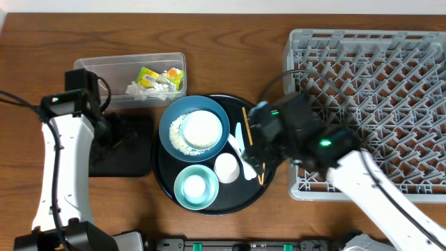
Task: Sort waste into correct bins and load items into the dishwasher rack
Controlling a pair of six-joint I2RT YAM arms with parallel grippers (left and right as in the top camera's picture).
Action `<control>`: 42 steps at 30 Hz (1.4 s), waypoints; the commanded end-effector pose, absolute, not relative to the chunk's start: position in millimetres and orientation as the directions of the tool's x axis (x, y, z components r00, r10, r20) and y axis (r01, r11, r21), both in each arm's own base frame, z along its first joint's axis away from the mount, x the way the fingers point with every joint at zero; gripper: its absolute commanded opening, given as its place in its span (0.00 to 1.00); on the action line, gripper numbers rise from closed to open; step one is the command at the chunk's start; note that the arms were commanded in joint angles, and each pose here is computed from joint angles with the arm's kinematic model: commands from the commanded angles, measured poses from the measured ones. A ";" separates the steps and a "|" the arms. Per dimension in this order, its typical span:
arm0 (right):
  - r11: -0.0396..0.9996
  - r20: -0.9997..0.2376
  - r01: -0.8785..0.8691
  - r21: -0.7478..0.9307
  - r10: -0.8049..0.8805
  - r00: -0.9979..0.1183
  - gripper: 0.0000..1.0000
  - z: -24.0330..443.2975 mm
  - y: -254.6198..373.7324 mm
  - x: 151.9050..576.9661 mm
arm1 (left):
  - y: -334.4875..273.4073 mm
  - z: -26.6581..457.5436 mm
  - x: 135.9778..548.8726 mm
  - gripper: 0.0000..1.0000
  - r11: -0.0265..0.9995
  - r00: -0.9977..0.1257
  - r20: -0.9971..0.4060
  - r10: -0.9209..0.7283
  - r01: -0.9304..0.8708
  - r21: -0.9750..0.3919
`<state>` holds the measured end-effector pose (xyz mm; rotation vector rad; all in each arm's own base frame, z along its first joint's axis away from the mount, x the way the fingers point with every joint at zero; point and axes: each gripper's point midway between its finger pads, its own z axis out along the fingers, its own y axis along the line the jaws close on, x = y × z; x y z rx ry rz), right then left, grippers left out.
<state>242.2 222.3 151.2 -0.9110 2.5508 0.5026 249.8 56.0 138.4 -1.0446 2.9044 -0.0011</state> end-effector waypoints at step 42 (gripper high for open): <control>0.827 -0.340 -0.530 0.189 -0.451 -0.825 0.45 109.3 287.4 239.4 | 62.3 133.9 246.3 0.79 0.751 -0.750 -0.054 -0.660 -0.660 -0.005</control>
